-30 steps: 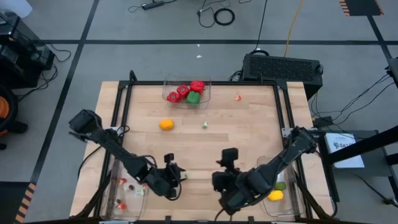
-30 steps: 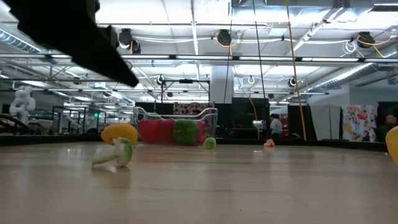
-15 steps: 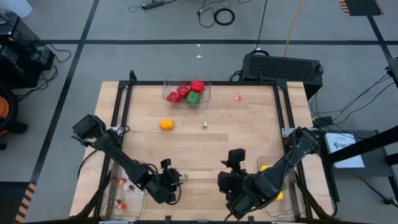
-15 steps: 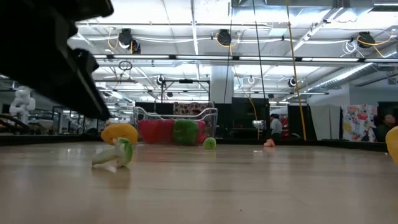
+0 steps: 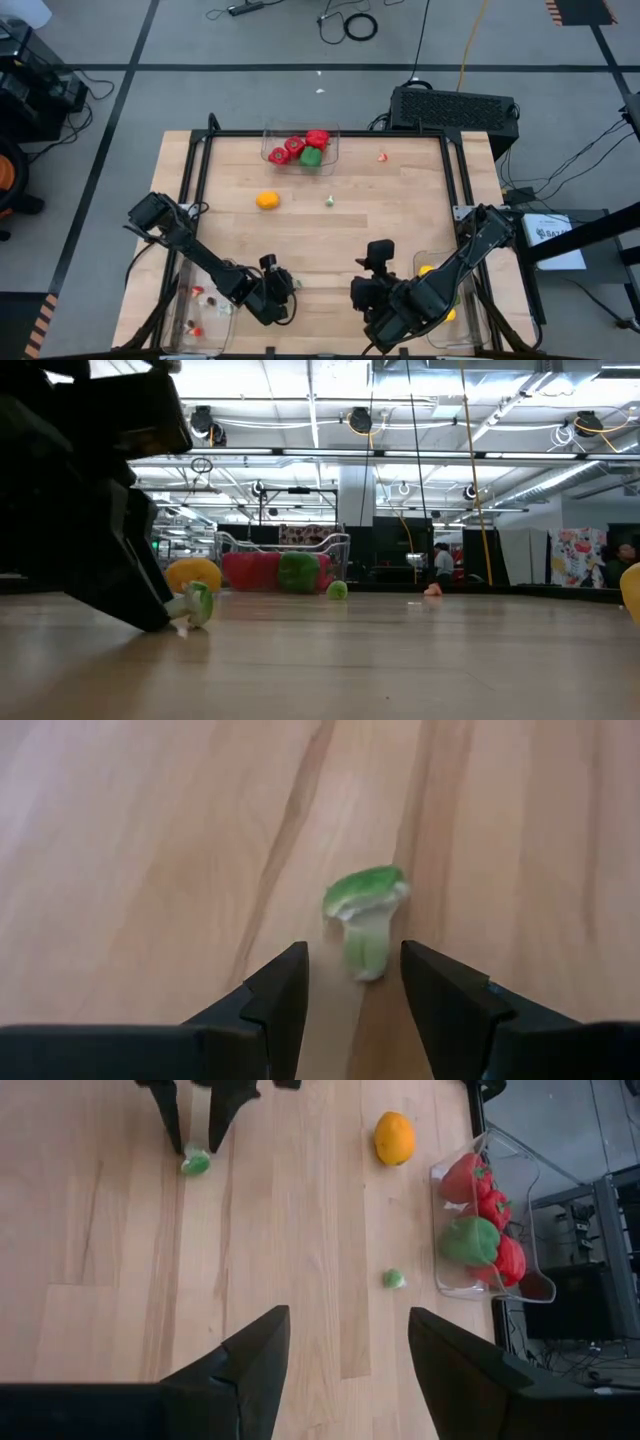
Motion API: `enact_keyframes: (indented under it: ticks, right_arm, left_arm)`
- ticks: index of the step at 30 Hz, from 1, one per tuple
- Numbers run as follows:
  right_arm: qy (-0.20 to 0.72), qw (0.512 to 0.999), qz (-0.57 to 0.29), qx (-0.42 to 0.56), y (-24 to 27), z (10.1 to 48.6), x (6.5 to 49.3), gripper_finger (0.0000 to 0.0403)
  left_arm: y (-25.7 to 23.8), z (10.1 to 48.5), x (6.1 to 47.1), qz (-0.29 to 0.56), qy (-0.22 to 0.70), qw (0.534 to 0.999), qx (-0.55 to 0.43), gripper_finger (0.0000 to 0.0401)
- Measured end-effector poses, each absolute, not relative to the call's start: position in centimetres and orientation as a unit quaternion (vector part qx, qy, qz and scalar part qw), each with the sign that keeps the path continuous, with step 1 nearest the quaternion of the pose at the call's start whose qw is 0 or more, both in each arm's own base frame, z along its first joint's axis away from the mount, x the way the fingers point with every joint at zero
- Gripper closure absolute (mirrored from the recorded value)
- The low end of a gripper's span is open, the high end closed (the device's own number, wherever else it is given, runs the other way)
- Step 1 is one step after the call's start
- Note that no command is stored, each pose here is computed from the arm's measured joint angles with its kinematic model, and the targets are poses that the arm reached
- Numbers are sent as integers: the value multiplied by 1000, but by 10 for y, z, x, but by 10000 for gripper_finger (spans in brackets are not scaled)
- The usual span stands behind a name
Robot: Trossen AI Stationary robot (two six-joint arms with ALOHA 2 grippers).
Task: Sort produce into baskets
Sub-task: Put the green mushroom into the bottom left transparent bin
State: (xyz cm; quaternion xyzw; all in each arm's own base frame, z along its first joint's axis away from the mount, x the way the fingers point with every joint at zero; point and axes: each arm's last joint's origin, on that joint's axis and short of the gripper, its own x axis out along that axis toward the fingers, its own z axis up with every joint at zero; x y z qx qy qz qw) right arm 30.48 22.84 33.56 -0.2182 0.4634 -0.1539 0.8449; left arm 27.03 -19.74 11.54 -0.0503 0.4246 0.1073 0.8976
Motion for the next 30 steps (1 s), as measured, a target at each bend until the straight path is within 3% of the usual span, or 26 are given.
enact_keyframes:
  ticks: [9,21,30]
  right_arm:
    - [463,845,-154,-221,228,336,305,204]
    - [463,845,-154,-220,228,336,305,204]
    - [463,845,-154,-220,228,336,305,204]
  left_arm:
    - [-194,112,274,112,427,896,-52,239]
    - [-194,111,274,112,427,896,-46,309]
    - [-197,127,276,75,437,896,-25,320]
